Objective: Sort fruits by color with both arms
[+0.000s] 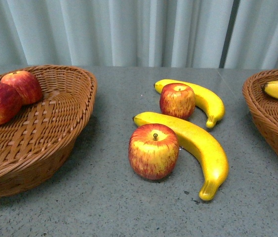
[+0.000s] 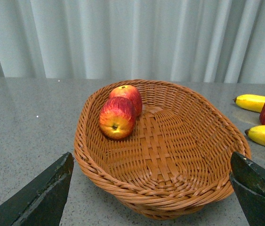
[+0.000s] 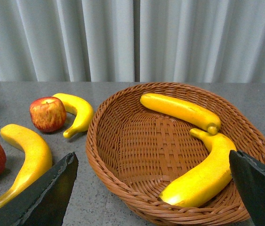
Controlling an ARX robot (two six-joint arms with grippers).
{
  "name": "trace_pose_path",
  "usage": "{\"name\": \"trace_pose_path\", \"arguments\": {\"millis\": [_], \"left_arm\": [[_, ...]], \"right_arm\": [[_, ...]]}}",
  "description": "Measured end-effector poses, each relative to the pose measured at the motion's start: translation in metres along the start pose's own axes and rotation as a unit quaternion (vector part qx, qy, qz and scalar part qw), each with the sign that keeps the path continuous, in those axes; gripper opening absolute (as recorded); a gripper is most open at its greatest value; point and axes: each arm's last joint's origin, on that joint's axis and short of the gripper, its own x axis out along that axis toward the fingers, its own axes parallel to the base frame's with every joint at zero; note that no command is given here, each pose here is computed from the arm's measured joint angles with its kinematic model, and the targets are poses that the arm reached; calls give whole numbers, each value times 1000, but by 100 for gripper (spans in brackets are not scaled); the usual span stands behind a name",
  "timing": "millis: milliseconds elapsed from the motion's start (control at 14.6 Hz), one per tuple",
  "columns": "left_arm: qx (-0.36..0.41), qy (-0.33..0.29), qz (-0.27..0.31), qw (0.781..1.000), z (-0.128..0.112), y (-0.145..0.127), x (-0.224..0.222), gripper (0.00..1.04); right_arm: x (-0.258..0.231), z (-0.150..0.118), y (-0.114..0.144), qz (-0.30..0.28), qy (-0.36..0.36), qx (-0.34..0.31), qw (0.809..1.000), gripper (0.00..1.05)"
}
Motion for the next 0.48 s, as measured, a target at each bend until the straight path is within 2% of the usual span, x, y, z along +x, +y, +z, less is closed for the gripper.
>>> {"name": "trace_pose_path", "arguments": {"millis": [478], "left_arm": [[0, 0, 0, 1000, 0, 0, 0, 98]], "right_arm": [[0, 0, 0, 0, 0, 0, 1000, 98]]}}
